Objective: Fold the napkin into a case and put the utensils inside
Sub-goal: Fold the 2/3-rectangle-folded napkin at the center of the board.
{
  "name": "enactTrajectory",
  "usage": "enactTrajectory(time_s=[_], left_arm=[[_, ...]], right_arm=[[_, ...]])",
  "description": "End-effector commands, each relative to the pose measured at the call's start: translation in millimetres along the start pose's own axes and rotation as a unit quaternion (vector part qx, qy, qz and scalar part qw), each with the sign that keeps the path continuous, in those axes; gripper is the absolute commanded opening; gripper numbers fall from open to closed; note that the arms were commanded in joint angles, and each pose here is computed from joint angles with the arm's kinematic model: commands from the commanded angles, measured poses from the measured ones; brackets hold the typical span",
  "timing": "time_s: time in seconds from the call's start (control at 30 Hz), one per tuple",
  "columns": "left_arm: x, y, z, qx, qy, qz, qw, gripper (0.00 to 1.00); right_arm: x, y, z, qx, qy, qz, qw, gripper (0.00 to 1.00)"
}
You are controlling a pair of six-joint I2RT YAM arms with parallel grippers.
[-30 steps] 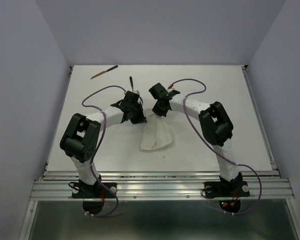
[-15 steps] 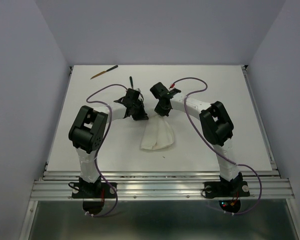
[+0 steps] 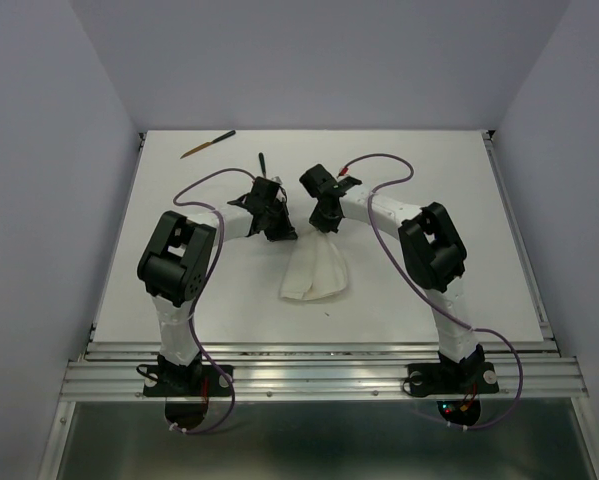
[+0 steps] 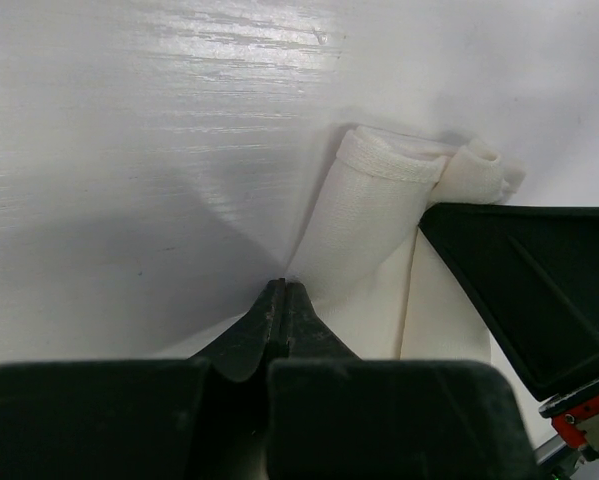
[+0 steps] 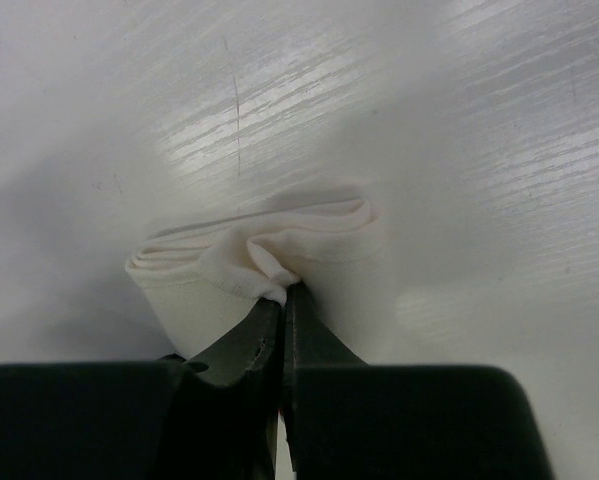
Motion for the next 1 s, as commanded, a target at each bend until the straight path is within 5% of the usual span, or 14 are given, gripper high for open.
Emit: enactTrajectory(time_s=[0.0,0.33,0.97], left_arm=[[4,-4,2,-0.011,0.009,-0.007,1.000,0.00],[38,-35,-19,-0.019,-0.057,0.067,0.996,0.00],[18,-26,-16,-0.013,-0.040,0.046,0.998,0.00]], right_arm=[[10,-13,-8,0.018,-0.007,0.035,0.999,0.01],[6,-11,-5,0.057,-0.001,0.005,0.998,0.02],[7,-6,-3,0.175,0.006,-0.111,0.978,0.03]])
Point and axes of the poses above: each gripper's point midway between its finger pads, its own x axis back along the fingers, its own y axis along the line the jaws close on, z = x × y, the point moved 10 cm from there along x, back along the fingers
